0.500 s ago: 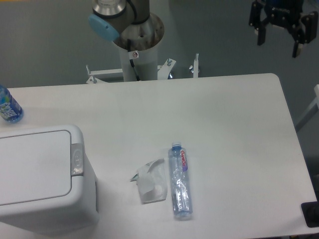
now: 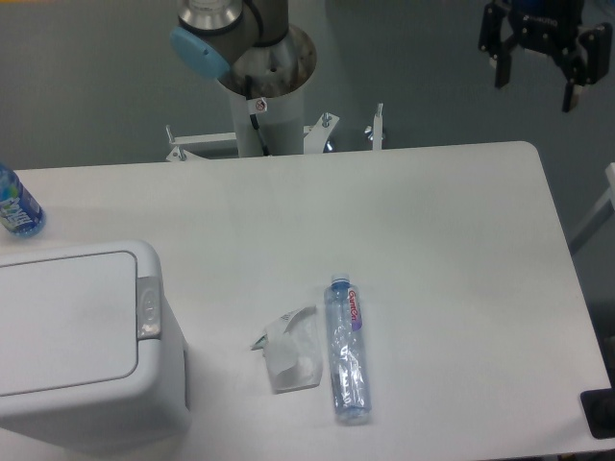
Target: Open the trash can
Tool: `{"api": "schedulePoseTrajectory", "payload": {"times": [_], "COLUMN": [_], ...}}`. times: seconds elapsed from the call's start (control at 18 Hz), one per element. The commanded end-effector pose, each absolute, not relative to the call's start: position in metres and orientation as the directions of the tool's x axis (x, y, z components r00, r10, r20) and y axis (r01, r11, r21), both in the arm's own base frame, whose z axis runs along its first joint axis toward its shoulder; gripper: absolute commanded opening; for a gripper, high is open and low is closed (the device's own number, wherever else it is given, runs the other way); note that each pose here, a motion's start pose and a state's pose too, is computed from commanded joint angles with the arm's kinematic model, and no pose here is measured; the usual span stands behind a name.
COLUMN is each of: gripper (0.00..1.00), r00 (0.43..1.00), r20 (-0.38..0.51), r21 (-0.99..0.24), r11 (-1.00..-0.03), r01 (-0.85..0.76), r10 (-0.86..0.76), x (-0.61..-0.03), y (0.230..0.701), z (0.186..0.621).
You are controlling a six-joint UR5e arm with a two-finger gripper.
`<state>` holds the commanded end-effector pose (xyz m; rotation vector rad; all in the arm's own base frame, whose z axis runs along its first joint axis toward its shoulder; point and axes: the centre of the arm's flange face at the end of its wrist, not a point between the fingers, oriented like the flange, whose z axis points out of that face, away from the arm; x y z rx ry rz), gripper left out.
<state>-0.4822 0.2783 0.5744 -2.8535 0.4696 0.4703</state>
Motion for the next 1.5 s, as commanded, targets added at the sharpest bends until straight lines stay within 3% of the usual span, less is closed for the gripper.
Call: {"api": "schedulePoseTrajectory", "payload": {"times": [0.56, 1.06, 1.5], "gripper": [1.00, 1.00, 1.00], "r00": [0.940, 0.939, 0.943], "r20": [-0.338, -0.157, -0.043], "r21": [-0.335, -0.466, -0.465], "r11": [-0.939, -0.861, -0.842], "r01": [-0.079, 0.203, 0.273], "r10": [0.042, 0.307, 0.330], "x": [-0.451, -0.392, -0.330], "y": [0.368, 0.452, 0.529], "z": [0.570, 0.560, 0.537]}}
